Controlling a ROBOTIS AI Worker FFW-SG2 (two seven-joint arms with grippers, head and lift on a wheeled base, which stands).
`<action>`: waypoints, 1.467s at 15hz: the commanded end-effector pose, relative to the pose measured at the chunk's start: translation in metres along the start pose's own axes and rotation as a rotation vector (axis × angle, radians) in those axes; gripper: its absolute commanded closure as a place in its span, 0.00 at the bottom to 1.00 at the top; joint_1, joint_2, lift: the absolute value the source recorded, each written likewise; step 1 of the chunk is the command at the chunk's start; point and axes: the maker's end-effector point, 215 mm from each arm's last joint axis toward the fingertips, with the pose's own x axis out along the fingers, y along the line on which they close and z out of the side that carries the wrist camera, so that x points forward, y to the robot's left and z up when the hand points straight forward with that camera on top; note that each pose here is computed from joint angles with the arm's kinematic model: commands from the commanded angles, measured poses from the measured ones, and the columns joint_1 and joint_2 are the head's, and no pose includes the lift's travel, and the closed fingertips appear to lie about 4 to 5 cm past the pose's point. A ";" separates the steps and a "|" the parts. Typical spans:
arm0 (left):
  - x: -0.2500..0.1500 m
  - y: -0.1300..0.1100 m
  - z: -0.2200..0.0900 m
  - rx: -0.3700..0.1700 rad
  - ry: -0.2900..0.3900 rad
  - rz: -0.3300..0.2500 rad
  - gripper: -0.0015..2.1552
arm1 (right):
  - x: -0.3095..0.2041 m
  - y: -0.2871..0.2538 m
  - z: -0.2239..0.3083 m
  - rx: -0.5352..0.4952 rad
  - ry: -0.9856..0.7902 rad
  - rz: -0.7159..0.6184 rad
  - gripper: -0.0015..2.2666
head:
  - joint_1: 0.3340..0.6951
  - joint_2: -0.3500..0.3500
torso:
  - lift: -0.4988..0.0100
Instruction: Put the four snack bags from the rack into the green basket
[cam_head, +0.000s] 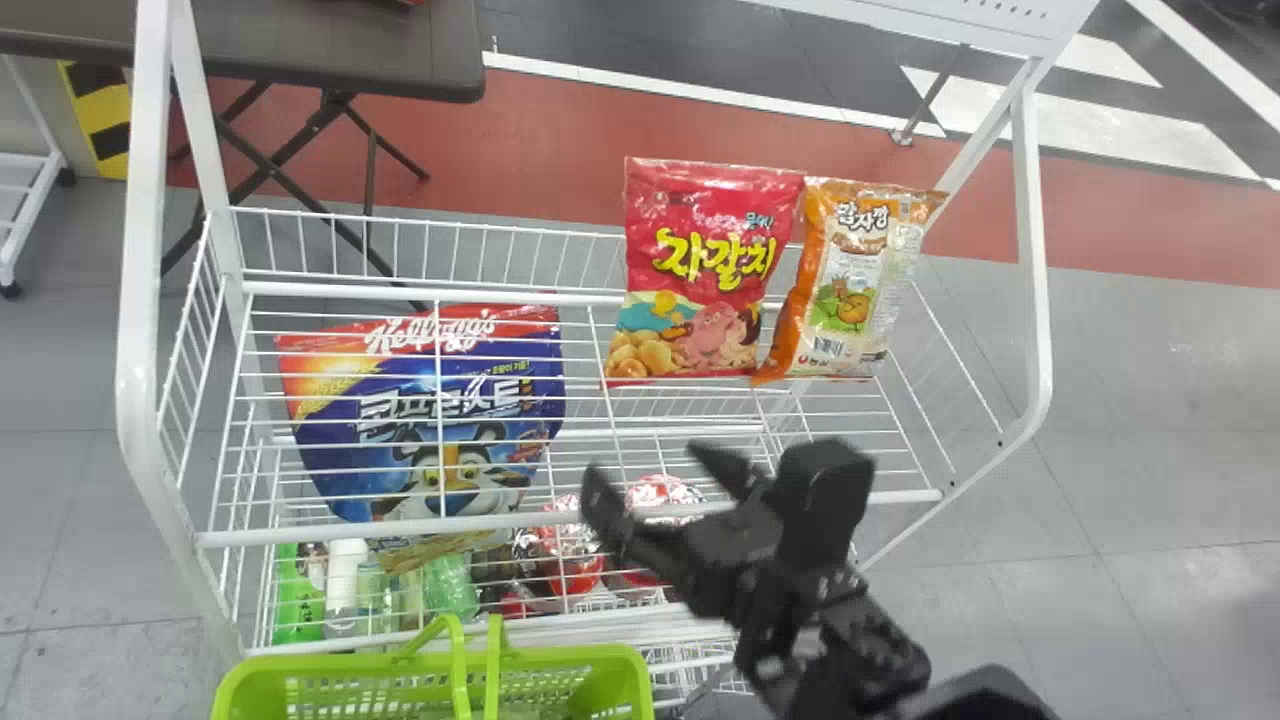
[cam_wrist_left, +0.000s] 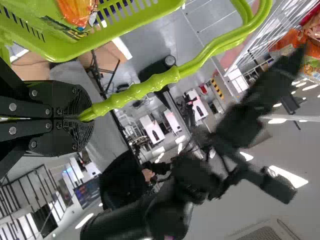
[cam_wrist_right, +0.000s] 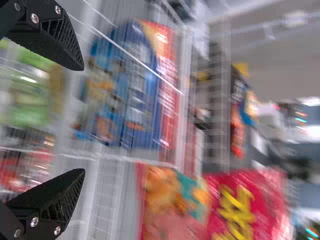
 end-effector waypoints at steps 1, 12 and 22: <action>0.000 0.000 -0.001 0.005 0.007 0.003 0.94 | 0.033 -0.030 0.028 -0.009 -0.073 -0.091 0.04 | 1.00 0.00 | 0.97; -0.005 0.008 0.003 -0.018 0.035 0.020 0.94 | 0.103 -0.100 -0.027 0.009 0.261 -0.218 0.96 | 1.00 0.00 | 0.97; 0.005 0.013 -0.003 -0.035 0.059 0.020 0.94 | 0.020 -0.073 0.038 -0.025 0.030 -0.196 0.98 | 1.00 0.00 | 0.97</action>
